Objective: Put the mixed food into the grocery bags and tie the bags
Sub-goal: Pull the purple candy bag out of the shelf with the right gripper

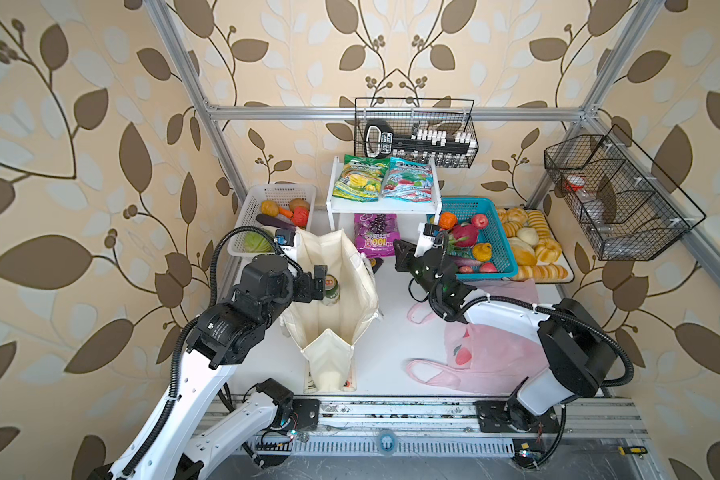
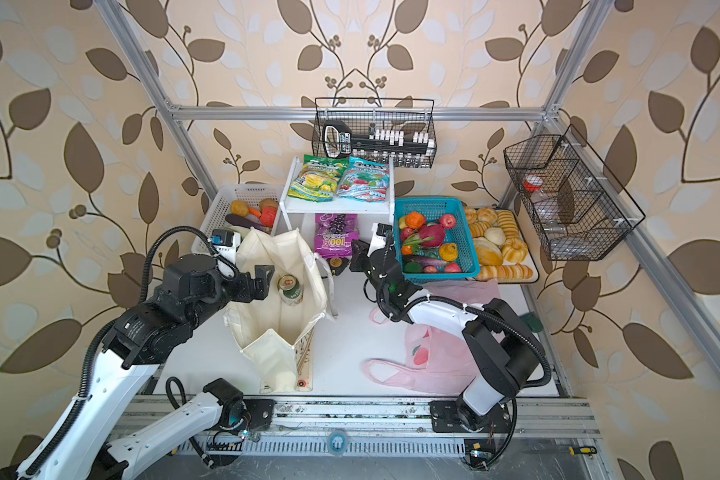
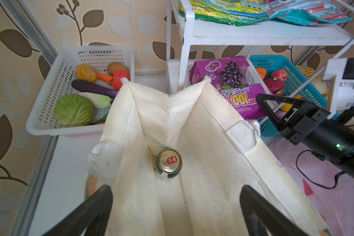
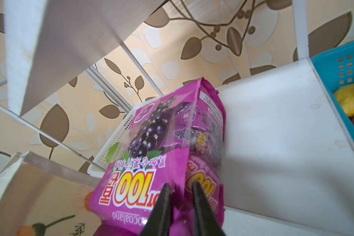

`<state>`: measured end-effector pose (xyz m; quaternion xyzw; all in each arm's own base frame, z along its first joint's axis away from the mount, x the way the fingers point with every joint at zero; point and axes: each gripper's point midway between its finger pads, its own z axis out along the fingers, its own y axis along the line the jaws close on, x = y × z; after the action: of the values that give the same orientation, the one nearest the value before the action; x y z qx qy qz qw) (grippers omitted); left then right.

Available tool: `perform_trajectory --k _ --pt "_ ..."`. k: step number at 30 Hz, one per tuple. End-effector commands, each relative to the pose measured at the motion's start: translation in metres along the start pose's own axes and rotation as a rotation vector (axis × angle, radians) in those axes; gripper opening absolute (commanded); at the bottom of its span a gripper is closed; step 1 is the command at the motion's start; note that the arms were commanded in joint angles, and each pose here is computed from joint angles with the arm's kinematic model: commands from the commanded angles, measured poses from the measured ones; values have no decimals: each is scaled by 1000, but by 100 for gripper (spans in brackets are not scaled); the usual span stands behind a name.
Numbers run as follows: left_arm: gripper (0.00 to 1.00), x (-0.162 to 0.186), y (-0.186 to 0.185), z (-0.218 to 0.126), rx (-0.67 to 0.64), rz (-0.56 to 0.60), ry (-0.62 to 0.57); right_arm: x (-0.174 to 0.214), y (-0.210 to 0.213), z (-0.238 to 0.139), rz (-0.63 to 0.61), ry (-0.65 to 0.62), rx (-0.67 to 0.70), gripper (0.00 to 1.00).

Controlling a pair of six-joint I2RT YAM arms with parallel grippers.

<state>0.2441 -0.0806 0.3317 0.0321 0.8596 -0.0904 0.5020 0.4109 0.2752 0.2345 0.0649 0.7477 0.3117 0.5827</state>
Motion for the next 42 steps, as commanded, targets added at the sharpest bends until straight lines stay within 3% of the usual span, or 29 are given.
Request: perform_trajectory --k 1,13,17,20,21,22,27,31,37,42 --pt "99 -5 0 -2 2 -1 -14 -5 2 -2 27 20 -16 51" --pt "99 -1 -2 0 11 -4 3 9 9 33 28 97 -26 80" --pt "99 0 -1 0 7 -2 8 17 5 38 10 121 9 80" --pt "99 1 -1 0 8 -2 10 25 -3 39 -12 135 42 69" --pt "99 1 0 -1 4 -2 8 32 -7 35 -30 139 57 44" --pt "99 1 0 -1 2 -2 8 34 -7 33 -38 140 60 35" --pt "99 -4 2 -8 -3 -3 -9 26 -2 24 -54 138 51 11" --pt "99 -13 4 -18 -8 -9 -38 21 9 15 -49 164 25 0" --pt "99 -17 18 -27 -79 -32 -58 12 23 -13 13 208 -20 0" --pt "99 -16 47 -37 -241 -97 -63 -4 33 -43 70 237 -47 0"
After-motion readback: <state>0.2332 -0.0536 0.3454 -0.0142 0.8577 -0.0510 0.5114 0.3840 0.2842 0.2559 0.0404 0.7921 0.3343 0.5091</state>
